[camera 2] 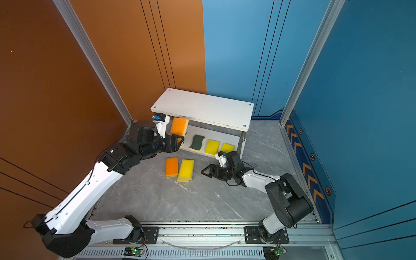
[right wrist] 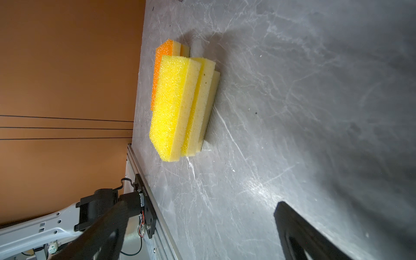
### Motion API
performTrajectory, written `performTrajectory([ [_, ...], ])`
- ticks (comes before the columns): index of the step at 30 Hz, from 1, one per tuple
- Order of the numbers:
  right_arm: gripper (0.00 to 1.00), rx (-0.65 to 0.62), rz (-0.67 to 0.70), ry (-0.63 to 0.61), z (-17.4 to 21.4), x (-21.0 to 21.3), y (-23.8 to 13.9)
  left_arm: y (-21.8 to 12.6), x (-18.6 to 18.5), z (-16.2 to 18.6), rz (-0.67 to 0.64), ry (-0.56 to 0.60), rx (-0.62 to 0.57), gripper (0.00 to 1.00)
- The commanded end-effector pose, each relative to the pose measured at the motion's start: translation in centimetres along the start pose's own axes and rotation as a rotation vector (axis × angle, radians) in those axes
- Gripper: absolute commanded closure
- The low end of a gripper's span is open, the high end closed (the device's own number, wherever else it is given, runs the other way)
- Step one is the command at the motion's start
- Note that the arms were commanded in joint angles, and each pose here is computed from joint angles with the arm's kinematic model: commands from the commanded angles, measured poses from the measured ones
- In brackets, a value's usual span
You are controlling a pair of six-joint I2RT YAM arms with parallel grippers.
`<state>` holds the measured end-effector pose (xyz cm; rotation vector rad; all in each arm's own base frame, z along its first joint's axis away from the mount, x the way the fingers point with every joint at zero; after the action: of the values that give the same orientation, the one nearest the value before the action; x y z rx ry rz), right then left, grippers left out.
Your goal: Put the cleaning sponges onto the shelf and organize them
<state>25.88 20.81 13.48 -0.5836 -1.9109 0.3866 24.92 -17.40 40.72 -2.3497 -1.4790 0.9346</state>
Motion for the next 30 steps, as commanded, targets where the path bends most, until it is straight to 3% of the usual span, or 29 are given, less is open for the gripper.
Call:
performTrajectory([
  [1,0.0,-0.006,-0.023,-0.046,-0.4,1.1,-0.5,-0.2,-1.8,-0.7,0.045,0.056,0.007,0.33],
  [15,0.0,-0.003,-0.005,-0.055,0.0,1.1,-1.0,0.4,-7.6,-3.4,0.121,0.196,-0.068,0.33],
  [30,0.0,-0.011,0.021,-0.057,0.5,1.0,-2.1,5.8,-11.7,-5.7,0.113,0.268,-0.108,0.32],
])
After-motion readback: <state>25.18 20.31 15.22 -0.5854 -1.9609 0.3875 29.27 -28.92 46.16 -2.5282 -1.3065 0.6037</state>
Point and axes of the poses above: each gripper's point midway between its finger pads, its own y axis out along the fingers, its own x axis along the line the jaws close on, z = x × y, the point moved 8 cm from there along -y, back along the fingers, and after that the axes turned 6 degrees about -y, right-handed, at the moved point
